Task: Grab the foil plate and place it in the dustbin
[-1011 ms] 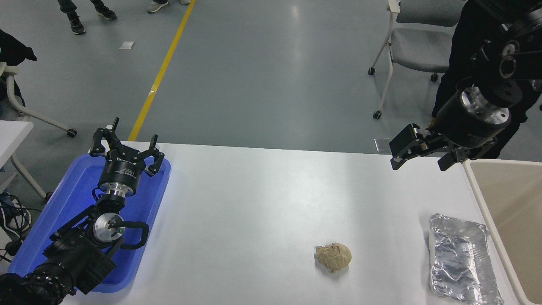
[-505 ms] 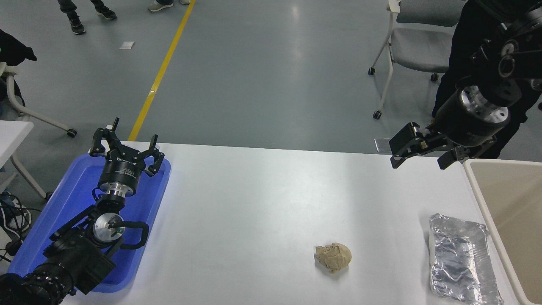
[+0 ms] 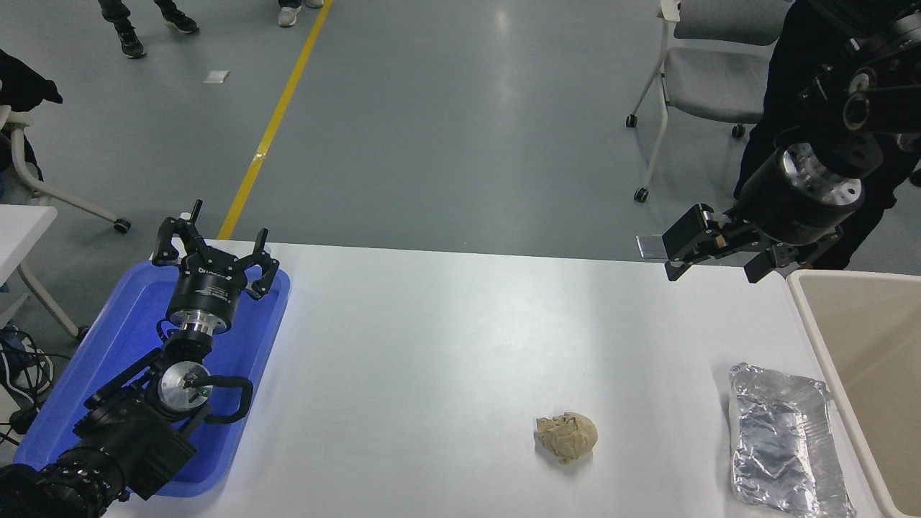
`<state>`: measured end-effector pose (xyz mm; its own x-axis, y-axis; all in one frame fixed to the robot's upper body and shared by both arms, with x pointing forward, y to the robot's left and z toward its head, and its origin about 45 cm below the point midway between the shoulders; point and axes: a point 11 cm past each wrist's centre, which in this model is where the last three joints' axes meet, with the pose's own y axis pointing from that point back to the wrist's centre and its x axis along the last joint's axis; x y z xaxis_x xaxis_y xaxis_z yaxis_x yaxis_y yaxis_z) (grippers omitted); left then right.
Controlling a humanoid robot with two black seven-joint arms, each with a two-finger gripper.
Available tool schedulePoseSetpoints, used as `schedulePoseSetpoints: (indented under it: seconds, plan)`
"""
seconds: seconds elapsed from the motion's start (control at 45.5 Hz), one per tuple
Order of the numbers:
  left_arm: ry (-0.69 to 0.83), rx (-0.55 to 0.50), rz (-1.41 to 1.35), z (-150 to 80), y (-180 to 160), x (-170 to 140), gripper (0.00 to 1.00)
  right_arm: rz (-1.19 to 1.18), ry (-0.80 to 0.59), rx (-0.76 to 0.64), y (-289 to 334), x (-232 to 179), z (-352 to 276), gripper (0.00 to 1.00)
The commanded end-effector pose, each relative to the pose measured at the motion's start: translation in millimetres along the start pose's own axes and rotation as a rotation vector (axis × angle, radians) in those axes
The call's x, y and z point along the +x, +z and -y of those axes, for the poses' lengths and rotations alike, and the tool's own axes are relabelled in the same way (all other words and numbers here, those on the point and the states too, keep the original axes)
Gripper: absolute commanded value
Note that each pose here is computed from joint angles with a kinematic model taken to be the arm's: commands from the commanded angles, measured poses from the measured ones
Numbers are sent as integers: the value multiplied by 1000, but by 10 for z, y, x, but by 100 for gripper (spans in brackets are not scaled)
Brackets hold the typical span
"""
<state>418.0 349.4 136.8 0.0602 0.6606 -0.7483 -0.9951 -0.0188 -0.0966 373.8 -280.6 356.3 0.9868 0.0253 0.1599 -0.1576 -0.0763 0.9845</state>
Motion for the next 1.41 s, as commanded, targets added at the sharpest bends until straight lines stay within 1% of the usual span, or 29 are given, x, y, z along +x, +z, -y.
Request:
schedulePoseSetpoints:
  seconds: [0.0,0.22,0.659,0.901,1.231,1.385]
  plan:
    - [0,1,1,0,-1,0,100,11,16,3,30,60,10,100]
    - [0,1,1,0,-1,0,100,18,62,-20,106,189,-72,100]
    - [0,1,1,0,-1,0,100,37,48,-35,252,134,45,100]
    - [0,0,-1,0,0,0,100,49,160,-38,395,214,118,100]
    - [0,1,1,0,-1,0,100,127,177,-142,962,60,183,100]
    - [0,1,1,0,-1,0,100,66,192,-227,1304,-63,304,100]
